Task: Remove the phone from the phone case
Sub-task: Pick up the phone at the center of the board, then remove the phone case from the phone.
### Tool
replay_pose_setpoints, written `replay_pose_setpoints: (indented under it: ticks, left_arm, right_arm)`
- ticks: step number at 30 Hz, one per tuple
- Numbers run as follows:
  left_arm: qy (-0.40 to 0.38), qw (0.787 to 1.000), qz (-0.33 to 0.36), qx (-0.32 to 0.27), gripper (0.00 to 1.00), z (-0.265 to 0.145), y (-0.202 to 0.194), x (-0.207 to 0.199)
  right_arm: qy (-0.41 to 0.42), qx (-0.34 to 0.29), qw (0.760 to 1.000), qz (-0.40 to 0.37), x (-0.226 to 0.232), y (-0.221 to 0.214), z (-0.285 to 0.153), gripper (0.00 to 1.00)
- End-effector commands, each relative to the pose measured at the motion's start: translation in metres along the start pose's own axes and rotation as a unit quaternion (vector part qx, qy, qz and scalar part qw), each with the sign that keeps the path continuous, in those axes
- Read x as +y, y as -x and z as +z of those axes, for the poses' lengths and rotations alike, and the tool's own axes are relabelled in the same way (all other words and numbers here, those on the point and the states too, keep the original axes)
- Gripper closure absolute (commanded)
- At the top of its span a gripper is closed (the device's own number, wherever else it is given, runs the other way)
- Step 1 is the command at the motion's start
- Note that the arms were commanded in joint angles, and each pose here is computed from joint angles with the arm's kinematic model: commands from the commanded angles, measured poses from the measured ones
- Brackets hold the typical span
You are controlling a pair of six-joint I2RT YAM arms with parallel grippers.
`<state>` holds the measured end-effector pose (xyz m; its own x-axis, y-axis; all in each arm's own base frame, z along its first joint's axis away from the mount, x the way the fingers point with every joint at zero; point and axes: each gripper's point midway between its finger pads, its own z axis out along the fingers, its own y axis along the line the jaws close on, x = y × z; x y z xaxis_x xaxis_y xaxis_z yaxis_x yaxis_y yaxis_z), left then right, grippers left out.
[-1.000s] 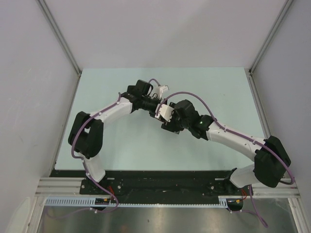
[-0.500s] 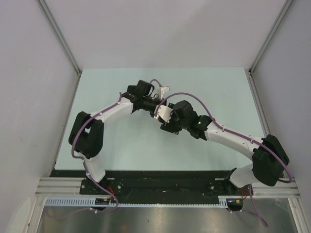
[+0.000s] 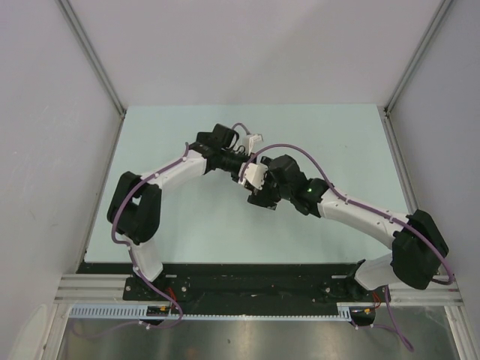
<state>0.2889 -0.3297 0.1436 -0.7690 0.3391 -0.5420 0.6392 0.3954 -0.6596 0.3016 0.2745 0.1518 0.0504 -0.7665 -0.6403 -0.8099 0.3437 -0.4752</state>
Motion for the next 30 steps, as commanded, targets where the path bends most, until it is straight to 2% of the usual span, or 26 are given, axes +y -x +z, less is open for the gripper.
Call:
replay_pose_setpoints:
  ticks: [1, 4, 8, 12, 15, 19, 26, 30]
  left_arm:
    - [0.014, 0.995, 0.087, -0.035, 1.0, -0.021, 0.024, -0.017]
    - [0.03, 0.992, 0.106, -0.062, 1.0, -0.04, 0.038, -0.02]
    - [0.015, 0.988, 0.12, -0.095, 1.0, -0.069, 0.054, -0.031]
    - [0.035, 0.983, 0.122, -0.132, 1.0, -0.094, 0.073, -0.038]
    - [0.038, 0.983, 0.114, -0.14, 1.0, -0.099, 0.078, -0.043]
    - [0.025, 0.984, 0.104, -0.141, 0.99, -0.1, 0.074, -0.049]
    - [0.035, 0.978, 0.125, -0.163, 1.0, -0.103, 0.081, -0.049]
    - [0.013, 0.977, 0.135, -0.167, 1.0, -0.105, 0.087, -0.06]
  right_arm:
    - [-0.01, -0.073, 0.997, -0.009, -0.023, 0.032, -0.031, 0.0]
    - [-0.004, -0.094, 0.996, 0.002, -0.028, 0.035, -0.05, 0.0]
    - [-0.035, -0.099, 0.994, 0.04, -0.05, 0.029, -0.071, 0.0]
    - [-0.056, -0.135, 0.985, 0.095, -0.078, 0.025, -0.097, 0.0]
    - [-0.057, -0.16, 0.977, 0.132, -0.092, 0.022, -0.108, 0.0]
    - [-0.063, -0.164, 0.97, 0.166, -0.101, 0.014, -0.116, 0.0]
    - [-0.046, -0.169, 0.965, 0.197, -0.099, 0.01, -0.119, 0.0]
    - [-0.038, -0.172, 0.96, 0.218, -0.101, 0.007, -0.117, 0.0]
